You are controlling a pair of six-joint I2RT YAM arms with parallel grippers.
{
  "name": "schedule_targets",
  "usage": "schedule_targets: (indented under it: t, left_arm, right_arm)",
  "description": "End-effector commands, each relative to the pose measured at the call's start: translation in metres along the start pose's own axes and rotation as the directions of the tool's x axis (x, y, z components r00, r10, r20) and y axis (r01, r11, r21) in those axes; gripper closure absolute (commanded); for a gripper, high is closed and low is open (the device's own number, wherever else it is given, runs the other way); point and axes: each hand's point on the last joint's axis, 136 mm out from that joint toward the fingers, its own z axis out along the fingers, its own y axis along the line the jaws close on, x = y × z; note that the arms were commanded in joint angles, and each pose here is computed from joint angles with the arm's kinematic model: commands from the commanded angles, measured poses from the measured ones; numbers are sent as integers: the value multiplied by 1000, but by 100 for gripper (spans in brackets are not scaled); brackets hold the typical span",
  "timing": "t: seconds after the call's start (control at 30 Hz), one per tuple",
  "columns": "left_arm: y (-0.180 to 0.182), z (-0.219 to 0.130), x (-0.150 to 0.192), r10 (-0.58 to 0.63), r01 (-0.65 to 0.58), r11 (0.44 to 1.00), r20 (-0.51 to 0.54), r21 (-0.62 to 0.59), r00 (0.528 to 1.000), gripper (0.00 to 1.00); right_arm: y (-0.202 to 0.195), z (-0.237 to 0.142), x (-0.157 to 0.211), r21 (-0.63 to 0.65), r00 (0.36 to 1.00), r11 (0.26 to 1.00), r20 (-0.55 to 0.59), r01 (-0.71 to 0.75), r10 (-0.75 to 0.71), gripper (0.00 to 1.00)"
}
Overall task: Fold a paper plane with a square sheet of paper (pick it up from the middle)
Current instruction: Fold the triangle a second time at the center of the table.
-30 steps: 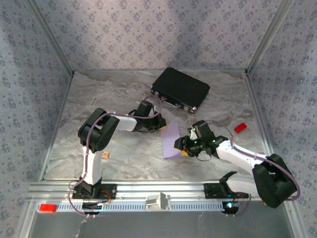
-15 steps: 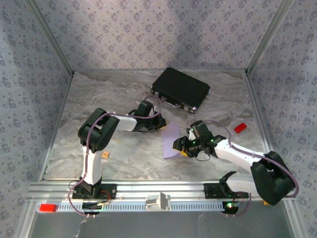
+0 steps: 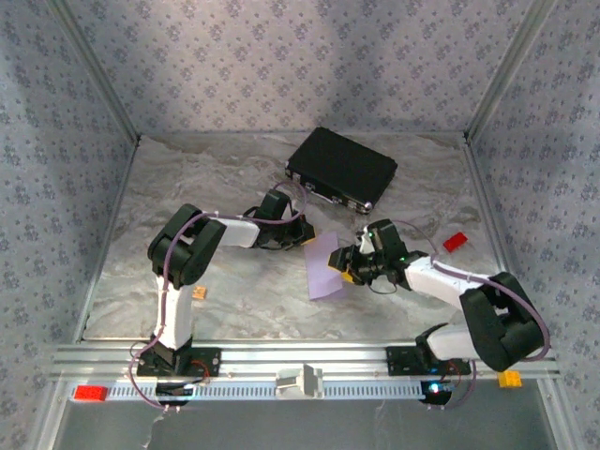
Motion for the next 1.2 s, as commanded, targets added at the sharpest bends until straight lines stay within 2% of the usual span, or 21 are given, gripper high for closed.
schedule_targets:
  t: [0.0,0.47,0.63,0.8,0.87,0.93,1.0,1.17]
  left_arm:
    - [35,11,24,-59,51,994,-80,-98,995,100]
    - [27,9,22,-47,40,996,-78,-79,996,100]
    - [16,6,20,-34,30,998,-80,-56,996,98]
    - [-3,1,15,-3,1,1000,-76,-27,997,93]
    - [-10,-6,11,13,-14,1000,-57,-25,998,87]
    - [-20,-15,7,39,-39,999,-25,-25,999,77]
    - [-32,-28,4,72,-72,997,3,-33,997,63]
    - [-52,-61,0,166,-160,984,77,-75,983,43]
  right_arm:
    - [2,3,-1,-46,1000,999,-20,-2,1,51]
    - [-8,9,-7,-67,999,998,-49,18,-21,58]
    - [-16,12,-8,-55,998,998,-55,16,-19,65]
    - [-21,16,-9,-43,998,999,-61,10,-12,79]
    - [-23,17,-9,-36,998,999,-62,1,-4,83]
    - [-23,17,-10,-35,999,999,-54,-5,3,88]
    - [-22,16,-13,-40,999,999,-36,-23,21,92]
    - [-20,16,-24,-53,993,992,46,-111,113,93]
